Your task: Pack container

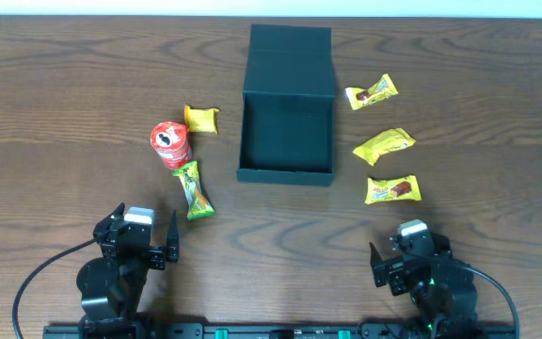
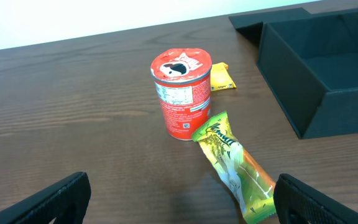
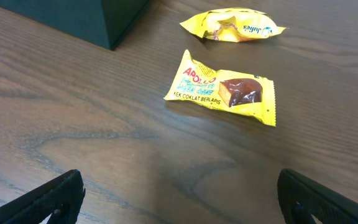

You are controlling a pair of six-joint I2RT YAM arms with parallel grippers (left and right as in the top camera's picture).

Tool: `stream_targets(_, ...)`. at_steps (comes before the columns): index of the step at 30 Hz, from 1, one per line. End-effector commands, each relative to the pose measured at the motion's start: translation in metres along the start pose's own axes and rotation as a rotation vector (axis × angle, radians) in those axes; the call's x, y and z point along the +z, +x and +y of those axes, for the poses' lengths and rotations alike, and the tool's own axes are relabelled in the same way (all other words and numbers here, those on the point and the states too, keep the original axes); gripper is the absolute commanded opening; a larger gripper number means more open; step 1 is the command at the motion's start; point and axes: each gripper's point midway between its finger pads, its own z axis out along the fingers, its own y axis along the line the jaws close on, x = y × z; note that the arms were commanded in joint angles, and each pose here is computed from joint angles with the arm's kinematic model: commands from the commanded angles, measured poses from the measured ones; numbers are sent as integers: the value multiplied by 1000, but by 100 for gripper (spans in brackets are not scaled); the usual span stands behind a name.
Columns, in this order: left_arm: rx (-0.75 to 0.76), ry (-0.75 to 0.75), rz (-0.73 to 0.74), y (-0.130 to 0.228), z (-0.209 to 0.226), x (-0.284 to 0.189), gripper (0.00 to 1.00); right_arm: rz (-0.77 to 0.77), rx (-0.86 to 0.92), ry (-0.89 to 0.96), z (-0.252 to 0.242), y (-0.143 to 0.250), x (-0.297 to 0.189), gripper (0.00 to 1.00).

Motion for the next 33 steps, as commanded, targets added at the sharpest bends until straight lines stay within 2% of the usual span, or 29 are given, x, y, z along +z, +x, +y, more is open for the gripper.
stream_targets(1, 11, -1, 18, 9, 0, 3, 95, 4, -2, 12, -2, 3, 1, 99)
stream_targets(7, 1, 11, 13, 8, -2, 3, 95, 4, -2, 12, -2, 3, 1, 99)
stream_targets(9, -81, 70, 4, 6, -12, 2, 95, 4, -2, 12, -2, 3, 1, 99)
stream_targets(11, -230, 169, 3, 3, -29, 0, 95, 4, -2, 12, -2, 3, 1, 99)
stream_targets(13, -577, 314, 49, -2, -53, -6, 95, 4, -2, 12, -2, 3, 1, 99)
stream_targets(14, -757, 335, 83, -2, -57, -7, 95, 3, -2, 12, -2, 3, 1, 99)
stream_targets(16, -930, 334, 114, -2, -57, -7, 95, 3, -2, 12, -2, 3, 1, 99)
stream_targets(20, -1005, 292, 94, -6, -49, -4, 95, 4, -2, 12, -2, 3, 1, 99)
stream_targets(23, -1047, 318, 39, -22, -47, -5, 95, 4, -2, 12, -2, 3, 1, 99)
stream_targets(26, -950, 388, -107, -57, -45, -12, 95, 4, -2, 12, -2, 3, 1, 99)
stream_targets(28, -909, 384, -156, -70, -41, -15, 96, 4, -2, 12, -2, 3, 1, 99)
stream_targets(33, -773, 222, -154, -98, -16, -19, 96, 4, -2, 12, -2, 3, 1, 99)
